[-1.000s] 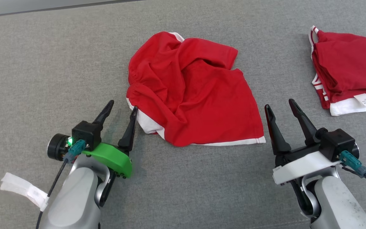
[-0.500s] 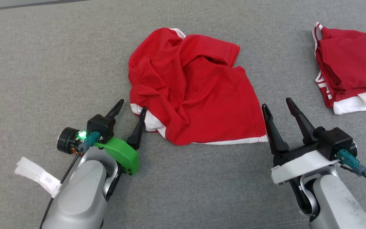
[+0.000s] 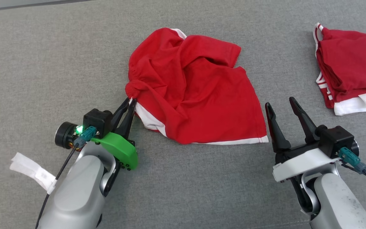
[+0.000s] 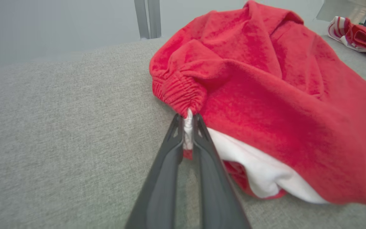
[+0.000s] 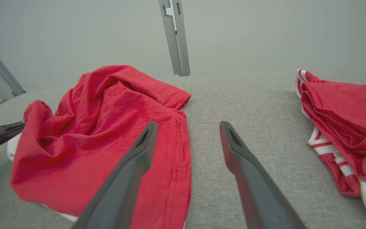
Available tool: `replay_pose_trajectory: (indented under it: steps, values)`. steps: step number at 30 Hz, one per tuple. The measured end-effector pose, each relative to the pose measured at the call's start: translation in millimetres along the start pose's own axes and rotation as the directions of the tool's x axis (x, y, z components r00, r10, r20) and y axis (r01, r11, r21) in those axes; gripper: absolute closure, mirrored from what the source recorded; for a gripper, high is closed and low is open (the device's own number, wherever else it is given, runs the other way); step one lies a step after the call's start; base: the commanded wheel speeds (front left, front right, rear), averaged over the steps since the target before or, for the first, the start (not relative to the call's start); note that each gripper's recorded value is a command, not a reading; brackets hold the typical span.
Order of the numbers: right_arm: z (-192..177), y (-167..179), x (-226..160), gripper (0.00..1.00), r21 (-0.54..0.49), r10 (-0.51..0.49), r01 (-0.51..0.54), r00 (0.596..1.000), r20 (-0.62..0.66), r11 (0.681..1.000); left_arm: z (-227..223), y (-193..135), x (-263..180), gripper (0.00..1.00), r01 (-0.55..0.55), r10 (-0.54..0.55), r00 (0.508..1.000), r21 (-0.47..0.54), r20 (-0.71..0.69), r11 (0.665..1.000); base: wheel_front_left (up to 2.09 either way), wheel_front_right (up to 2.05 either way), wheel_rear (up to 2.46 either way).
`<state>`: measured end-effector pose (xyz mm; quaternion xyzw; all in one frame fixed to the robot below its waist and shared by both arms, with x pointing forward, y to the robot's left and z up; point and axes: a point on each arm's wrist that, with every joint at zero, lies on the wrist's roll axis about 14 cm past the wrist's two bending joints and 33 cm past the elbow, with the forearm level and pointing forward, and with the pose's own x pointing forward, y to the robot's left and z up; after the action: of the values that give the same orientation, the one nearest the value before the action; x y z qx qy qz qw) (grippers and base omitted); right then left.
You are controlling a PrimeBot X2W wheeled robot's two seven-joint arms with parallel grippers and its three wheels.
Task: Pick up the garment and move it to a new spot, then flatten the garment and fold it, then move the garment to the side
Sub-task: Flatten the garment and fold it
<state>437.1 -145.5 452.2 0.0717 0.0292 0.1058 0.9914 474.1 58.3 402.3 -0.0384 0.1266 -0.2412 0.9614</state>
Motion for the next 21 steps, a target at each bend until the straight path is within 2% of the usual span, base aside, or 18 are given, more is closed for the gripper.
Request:
replay_pose_trajectory:
  steps: [9,13,21]
  values:
    - [-20.2,16.0,-10.1,0.0,0.012,0.041,-0.041,0.997,-0.072,0.999,32.0,12.6,-20.9,1.0,-0.041,0.041,0.994,0.007,0.1,0.999,0.0,0.0,0.0]
    - [-48.3,12.8,-24.3,0.0,0.016,0.022,-0.019,0.985,-0.171,1.0,40.3,14.1,-29.1,1.0,-0.054,0.048,0.991,0.039,0.126,0.998,0.0,0.0,0.0]
    - [-74.5,18.7,-33.4,0.0,0.063,0.004,0.013,0.965,-0.263,0.998,47.6,12.1,-34.6,1.0,-0.066,0.058,0.987,0.044,0.152,0.997,0.0,0.0,0.0]
